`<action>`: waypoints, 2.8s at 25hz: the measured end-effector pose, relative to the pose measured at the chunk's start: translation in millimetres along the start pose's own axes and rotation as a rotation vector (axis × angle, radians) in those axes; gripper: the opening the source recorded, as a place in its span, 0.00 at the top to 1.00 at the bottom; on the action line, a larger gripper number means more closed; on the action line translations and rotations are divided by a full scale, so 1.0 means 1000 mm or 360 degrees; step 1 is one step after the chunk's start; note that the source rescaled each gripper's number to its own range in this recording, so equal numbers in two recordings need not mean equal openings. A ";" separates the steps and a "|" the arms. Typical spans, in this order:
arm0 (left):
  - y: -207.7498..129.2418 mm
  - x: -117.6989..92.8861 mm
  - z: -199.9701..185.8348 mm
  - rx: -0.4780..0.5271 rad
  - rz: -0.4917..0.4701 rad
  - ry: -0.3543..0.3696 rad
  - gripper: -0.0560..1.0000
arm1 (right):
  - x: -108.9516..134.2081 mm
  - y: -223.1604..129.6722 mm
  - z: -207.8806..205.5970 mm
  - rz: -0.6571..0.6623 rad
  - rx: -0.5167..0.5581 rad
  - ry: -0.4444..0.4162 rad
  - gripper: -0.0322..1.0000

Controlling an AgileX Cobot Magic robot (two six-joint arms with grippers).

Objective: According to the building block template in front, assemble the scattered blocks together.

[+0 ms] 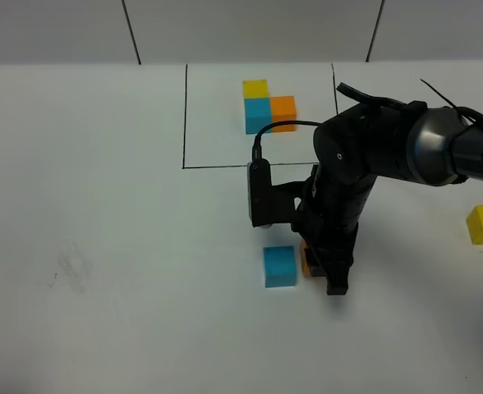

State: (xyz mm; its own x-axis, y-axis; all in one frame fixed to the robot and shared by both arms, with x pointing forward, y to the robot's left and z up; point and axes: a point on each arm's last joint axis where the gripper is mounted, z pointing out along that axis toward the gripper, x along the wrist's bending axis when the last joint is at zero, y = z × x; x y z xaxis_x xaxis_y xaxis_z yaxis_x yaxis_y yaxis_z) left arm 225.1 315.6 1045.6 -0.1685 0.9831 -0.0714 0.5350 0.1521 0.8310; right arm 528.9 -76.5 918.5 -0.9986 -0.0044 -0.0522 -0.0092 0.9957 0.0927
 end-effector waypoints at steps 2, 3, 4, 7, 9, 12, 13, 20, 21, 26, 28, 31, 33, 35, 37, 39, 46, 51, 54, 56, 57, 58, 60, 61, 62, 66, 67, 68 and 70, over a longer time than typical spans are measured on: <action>0.000 0.000 0.000 0.0000 0.0000 0.0000 0.52 | 0.000 0.001 0.003 0.0001 -0.0008 0.0015 0.76; 0.000 0.000 0.000 0.0000 0.0000 0.0000 0.52 | 0.000 0.001 0.004 0.0001 -0.0015 0.0017 0.76; 0.000 0.000 0.000 0.0000 0.0000 0.0000 0.52 | 0.000 0.002 0.004 0.0000 -0.0021 0.0014 0.76; 0.000 0.000 0.000 0.0000 0.0000 0.0000 0.52 | 0.000 0.003 0.005 -0.0007 -0.0031 0.0009 0.76; 0.000 0.000 0.000 0.0000 0.0000 0.0000 0.52 | 0.001 0.005 0.007 -0.0017 -0.0031 0.0010 0.76; 0.000 0.000 0.000 0.0000 0.0000 0.0000 0.52 | 0.003 0.007 0.011 -0.0033 -0.0033 0.0023 0.76; 0.000 0.000 0.000 0.0000 0.0000 0.0000 0.52 | 0.003 0.008 0.012 -0.0036 -0.0032 0.0026 0.76; 0.000 0.000 0.000 0.0000 0.0000 0.0000 0.52 | 0.004 0.009 0.019 -0.0035 -0.0031 0.0048 0.76; 0.000 0.000 0.000 0.0000 0.0000 0.0000 0.52 | 0.004 0.009 0.020 -0.0034 -0.0033 0.0048 0.76; 0.000 0.000 0.000 0.0000 0.0000 0.0000 0.52 | 0.003 0.010 0.024 -0.0011 -0.0040 0.0038 0.76; 0.000 0.000 0.000 0.0000 0.0000 0.0000 0.52 | 0.002 0.010 0.025 0.0002 -0.0039 0.0039 0.76; 0.000 0.000 0.000 0.0000 0.0000 0.0000 0.52 | 0.002 0.010 0.029 0.0025 -0.0035 0.0048 0.76; 0.000 0.000 0.000 0.0000 0.0000 0.0000 0.52 | 0.002 0.010 0.030 0.0036 -0.0034 0.0056 0.76; 0.000 0.000 0.000 0.0000 0.0000 0.0000 0.52 | 0.002 0.011 0.031 0.0043 -0.0035 0.0058 0.76; 0.000 0.000 0.000 0.0000 0.0000 0.0000 0.52 | 0.002 0.011 0.031 0.0048 -0.0035 0.0060 0.76; 0.000 0.000 0.000 0.0000 0.0000 0.0000 0.52 | 0.002 0.011 0.032 0.0051 -0.0034 0.0061 0.76; 0.000 0.000 0.000 0.0000 0.0000 0.0000 0.52 | 0.002 0.010 0.032 0.0051 -0.0028 0.0071 0.76; 0.000 0.000 0.000 0.0000 0.0000 0.0000 0.52 | 0.002 0.010 0.031 0.0089 -0.0028 0.0068 0.70; 0.000 0.000 0.000 0.0000 0.0000 0.0000 0.52 | 0.002 0.010 0.030 0.0127 -0.0021 0.0066 0.50; 0.000 0.000 0.000 0.0000 0.0000 0.0000 0.52 | 0.002 0.009 0.026 0.0155 -0.0019 0.0046 0.35; 0.000 0.000 0.000 0.0000 0.0000 0.0000 0.52 | 0.002 0.009 0.022 0.0175 -0.0020 0.0033 0.28; 0.000 0.000 0.000 0.0000 0.0000 0.0000 0.52 | 0.002 0.009 0.016 0.0197 -0.0027 0.0015 0.22; 0.000 0.000 0.000 0.0000 0.0000 0.0000 0.52 | 0.002 0.008 0.003 0.0282 -0.0040 -0.0029 0.12; 0.000 0.000 0.000 0.0000 0.0000 0.0000 0.52 | 0.002 0.008 -0.004 0.0339 -0.0042 -0.0054 0.08; 0.000 0.000 0.000 0.0000 0.0000 0.0000 0.52 | 0.001 0.007 -0.012 0.0393 -0.0048 -0.0088 0.05; 0.000 0.000 0.000 0.0000 0.0000 0.0000 0.52 | 0.001 0.002 -0.052 0.0717 -0.0119 -0.0259 0.01; 0.000 0.000 0.000 0.0000 0.0000 0.0000 0.52 | 0.002 0.000 -0.065 0.0805 -0.0155 -0.0311 0.01; 0.000 0.000 0.000 0.0000 0.0000 0.0000 0.52 | 0.002 -0.002 -0.077 0.0899 -0.0189 -0.0358 0.01; 0.000 0.000 0.000 0.0000 0.0000 0.0000 0.52 | 0.003 -0.010 -0.103 0.1103 -0.0285 -0.0447 0.01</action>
State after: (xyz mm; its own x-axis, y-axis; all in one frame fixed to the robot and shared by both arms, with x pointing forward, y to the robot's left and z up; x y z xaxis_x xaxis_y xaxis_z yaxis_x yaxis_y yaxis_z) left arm 225.1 315.6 1045.6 -0.1685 0.9831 -0.0714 0.5350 0.1521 0.8310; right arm 520.8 -96.0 1019.8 -0.7289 0.6626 -0.1720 0.5818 0.7320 0.3545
